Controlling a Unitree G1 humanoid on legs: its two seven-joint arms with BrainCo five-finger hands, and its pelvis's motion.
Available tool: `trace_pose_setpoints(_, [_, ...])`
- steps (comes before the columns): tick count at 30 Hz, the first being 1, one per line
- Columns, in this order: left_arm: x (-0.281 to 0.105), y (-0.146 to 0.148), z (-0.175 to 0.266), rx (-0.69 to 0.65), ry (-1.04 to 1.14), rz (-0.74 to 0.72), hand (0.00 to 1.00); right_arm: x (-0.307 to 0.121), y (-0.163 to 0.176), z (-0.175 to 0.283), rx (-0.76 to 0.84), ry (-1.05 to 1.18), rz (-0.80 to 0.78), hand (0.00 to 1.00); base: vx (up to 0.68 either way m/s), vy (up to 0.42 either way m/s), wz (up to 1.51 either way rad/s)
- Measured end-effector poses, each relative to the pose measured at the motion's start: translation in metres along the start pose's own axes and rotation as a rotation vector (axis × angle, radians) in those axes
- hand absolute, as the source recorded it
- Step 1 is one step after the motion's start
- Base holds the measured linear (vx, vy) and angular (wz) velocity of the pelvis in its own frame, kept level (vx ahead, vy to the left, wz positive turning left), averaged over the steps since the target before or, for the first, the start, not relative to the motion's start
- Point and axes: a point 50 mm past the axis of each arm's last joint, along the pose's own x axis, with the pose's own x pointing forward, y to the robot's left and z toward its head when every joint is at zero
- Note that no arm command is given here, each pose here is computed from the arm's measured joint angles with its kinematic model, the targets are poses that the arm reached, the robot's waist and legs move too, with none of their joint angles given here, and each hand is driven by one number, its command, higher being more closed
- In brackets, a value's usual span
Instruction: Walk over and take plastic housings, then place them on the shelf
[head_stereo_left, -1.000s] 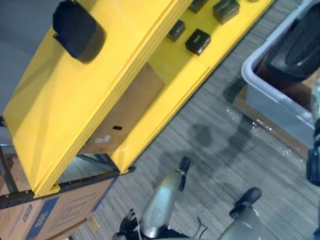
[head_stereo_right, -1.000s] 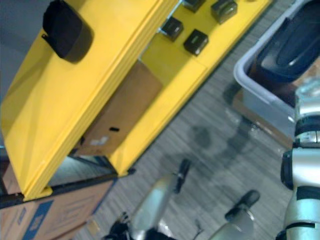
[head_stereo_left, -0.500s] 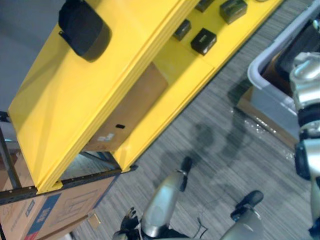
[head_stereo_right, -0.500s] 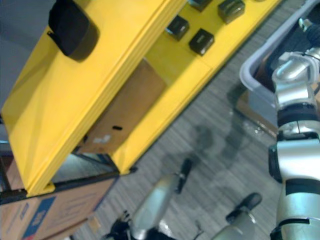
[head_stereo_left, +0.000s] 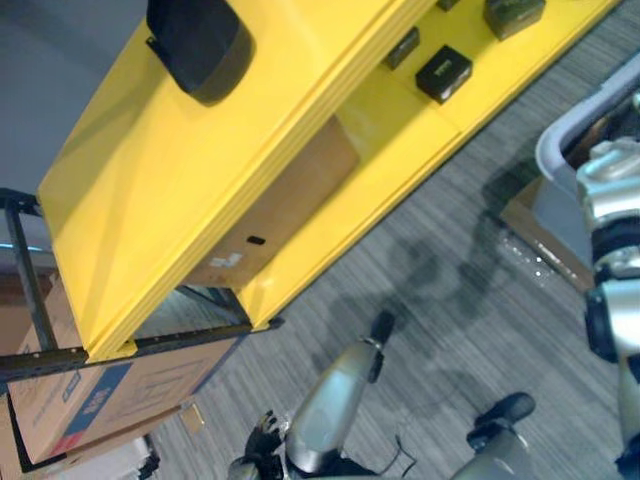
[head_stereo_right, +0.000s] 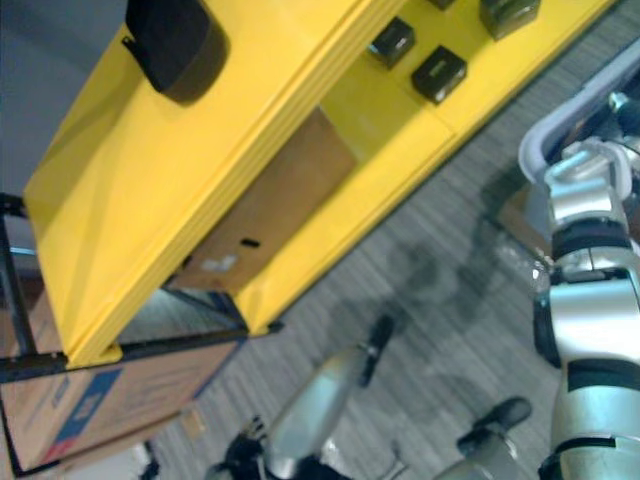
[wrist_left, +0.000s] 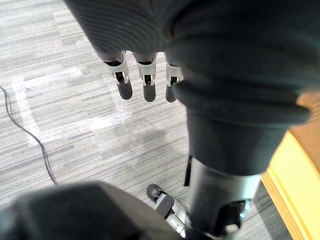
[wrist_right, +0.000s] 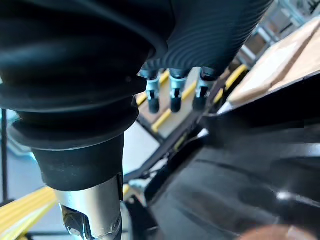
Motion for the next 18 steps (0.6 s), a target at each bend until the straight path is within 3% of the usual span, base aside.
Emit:
trace_pose_setpoints(10, [0.000,0.000,0.000,0.001,-0.002,0.000,0.00,0.016,-0.017,-0.007,-0.016,0.016,-0.113,0.00,0.00,-0.001,-0.01])
trace_pose_setpoints(14, [0.000,0.001,0.000,0.002,0.002,0.000,0.00,0.018,-0.010,-0.017,0.058,0.117,0.055,0.00,-0.01,-0.006,-0.14])
trace_pose_setpoints(16, [0.000,0.001,0.000,0.000,0.003,0.002,0.00,0.013,-0.001,-0.028,0.078,0.151,0.243,0.00,-0.01,-0.012,-0.06])
trace_pose_setpoints(18, [0.000,0.001,-0.001,0.001,0.005,0.003,0.00,0.012,0.004,-0.029,0.084,0.149,0.332,0.00,0.00,-0.005,-0.11])
